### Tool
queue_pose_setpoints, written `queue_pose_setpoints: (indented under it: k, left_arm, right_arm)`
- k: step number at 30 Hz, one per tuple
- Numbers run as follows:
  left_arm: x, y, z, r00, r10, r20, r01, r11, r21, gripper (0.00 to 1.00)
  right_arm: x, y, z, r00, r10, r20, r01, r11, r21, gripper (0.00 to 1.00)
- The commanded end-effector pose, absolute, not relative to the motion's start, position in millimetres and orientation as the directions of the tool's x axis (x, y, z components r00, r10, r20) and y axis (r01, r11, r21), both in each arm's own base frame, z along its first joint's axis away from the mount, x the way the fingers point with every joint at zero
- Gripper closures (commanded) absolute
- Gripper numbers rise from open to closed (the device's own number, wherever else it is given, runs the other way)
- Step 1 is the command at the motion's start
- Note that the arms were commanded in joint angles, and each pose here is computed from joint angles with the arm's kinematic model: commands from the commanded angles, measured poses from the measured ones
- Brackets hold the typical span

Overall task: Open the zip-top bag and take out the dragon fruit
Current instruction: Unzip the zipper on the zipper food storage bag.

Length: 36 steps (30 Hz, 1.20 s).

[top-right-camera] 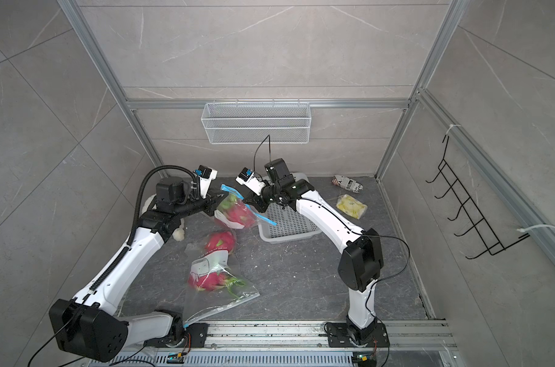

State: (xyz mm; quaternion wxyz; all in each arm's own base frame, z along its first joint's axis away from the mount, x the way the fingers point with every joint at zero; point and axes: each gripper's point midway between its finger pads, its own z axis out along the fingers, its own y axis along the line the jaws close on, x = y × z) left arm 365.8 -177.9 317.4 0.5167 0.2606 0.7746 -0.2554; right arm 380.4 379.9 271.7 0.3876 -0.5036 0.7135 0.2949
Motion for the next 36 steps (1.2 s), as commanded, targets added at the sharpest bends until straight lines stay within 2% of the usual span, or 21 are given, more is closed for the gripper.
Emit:
queue_pose_setpoints:
  k: [1, 8, 14, 19, 25, 36]
  left_arm:
    - [378.8, -161.4, 359.3, -0.217, 0.071, -0.974, 0.594, 0.801, -0.074, 1.0]
    - [387.6, -151.6, 365.8, -0.191, -0.013, -0.981, 0.527, 0.842, -0.114, 1.0]
    - [390.5, -147.6, 366.8, -0.195, -0.054, -0.979, 0.498, 0.855, -0.147, 1.0]
    - [390.1, -146.9, 372.9, -0.17, -0.09, -0.981, 0.495, 0.853, -0.164, 1.0]
    - [387.0, -146.0, 386.0, -0.137, -0.093, -0.986, 0.5, 0.853, -0.15, 1.0]
    - [385.4, -137.7, 401.6, -0.08, -0.065, -0.995, 0.469, 0.878, -0.095, 1.0]
  right_arm:
    - [368.0, 365.3, 256.3, -0.284, -0.515, -0.809, -0.929, 0.356, 0.1, 0.95]
    - [345.8, 361.9, 239.2, -0.369, -0.516, -0.773, -0.904, 0.393, 0.168, 0.96]
    - [325.5, 358.0, 224.8, -0.456, -0.523, -0.72, -0.858, 0.473, 0.201, 0.97]
    - [311.8, 351.6, 195.8, -0.547, -0.538, -0.642, -0.791, 0.583, 0.186, 0.98]
    - [311.5, 339.4, 156.9, -0.668, -0.48, -0.568, -0.681, 0.703, 0.206, 0.98]
    - [282.0, 339.2, 136.2, -0.711, -0.47, -0.523, -0.646, 0.729, 0.224, 0.98]
